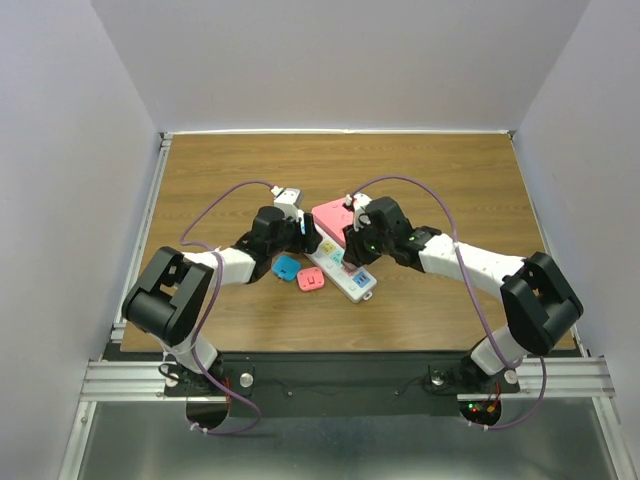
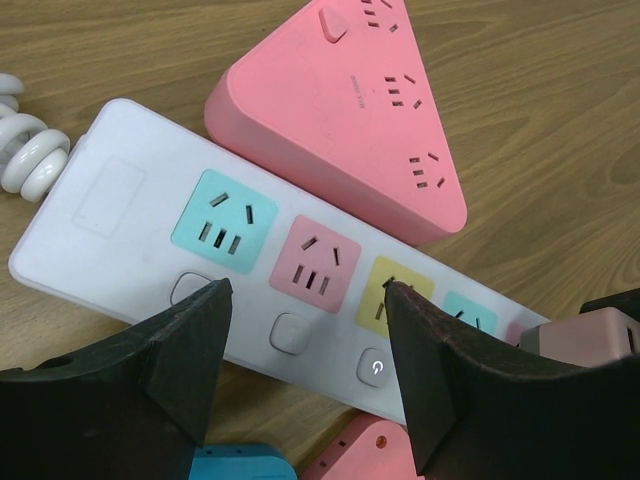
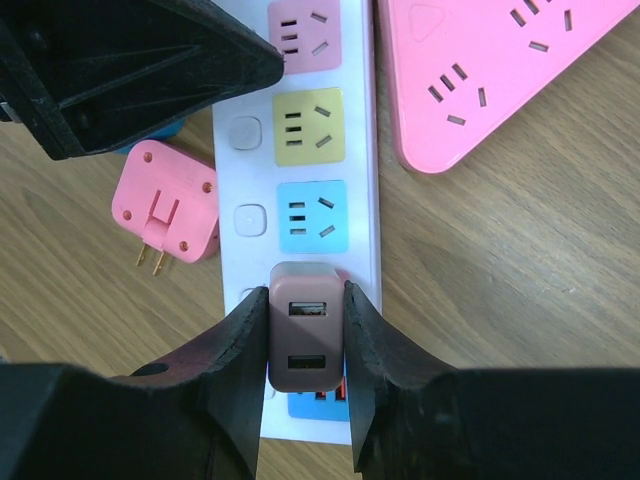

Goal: Insert the plug

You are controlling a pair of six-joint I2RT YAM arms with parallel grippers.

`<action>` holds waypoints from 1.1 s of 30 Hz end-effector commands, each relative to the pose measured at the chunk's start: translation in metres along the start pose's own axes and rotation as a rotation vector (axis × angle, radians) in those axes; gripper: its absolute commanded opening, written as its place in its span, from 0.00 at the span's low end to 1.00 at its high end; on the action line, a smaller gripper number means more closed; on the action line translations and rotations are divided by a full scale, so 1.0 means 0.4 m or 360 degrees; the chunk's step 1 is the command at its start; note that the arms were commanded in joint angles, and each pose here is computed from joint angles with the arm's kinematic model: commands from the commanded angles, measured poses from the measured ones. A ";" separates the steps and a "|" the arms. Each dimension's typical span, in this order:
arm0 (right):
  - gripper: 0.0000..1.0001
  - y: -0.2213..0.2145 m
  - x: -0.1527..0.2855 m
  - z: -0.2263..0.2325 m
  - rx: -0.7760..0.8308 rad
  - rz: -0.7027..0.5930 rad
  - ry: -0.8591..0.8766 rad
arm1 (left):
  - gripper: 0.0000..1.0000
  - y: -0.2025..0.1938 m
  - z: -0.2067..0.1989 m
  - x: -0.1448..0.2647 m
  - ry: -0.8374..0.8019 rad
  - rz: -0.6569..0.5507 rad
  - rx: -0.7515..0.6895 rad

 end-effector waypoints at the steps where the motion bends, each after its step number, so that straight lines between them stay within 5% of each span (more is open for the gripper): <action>1: 0.00 0.007 0.004 0.014 0.0057 -0.0027 0.0005 | 0.74 -0.037 0.021 0.019 0.0071 0.0114 -0.0002; 29: 0.01 -0.057 0.014 -0.005 0.0155 0.0043 -0.0100 | 0.74 -0.069 0.043 0.005 0.0130 0.0203 -0.0029; 33: 0.00 -0.078 0.009 -0.005 0.0175 0.0072 -0.0127 | 0.68 -0.078 0.041 -0.005 0.0117 0.0230 -0.0023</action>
Point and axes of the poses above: each gripper's point midway between its finger pads, its own x axis back along the fingers, its own z axis along the line the jaws close on, y = z × x, the point moved 2 cm from there along x, back along the fingers, and after that the axes turned 6 degrees about -x, right-handed, at the moved point
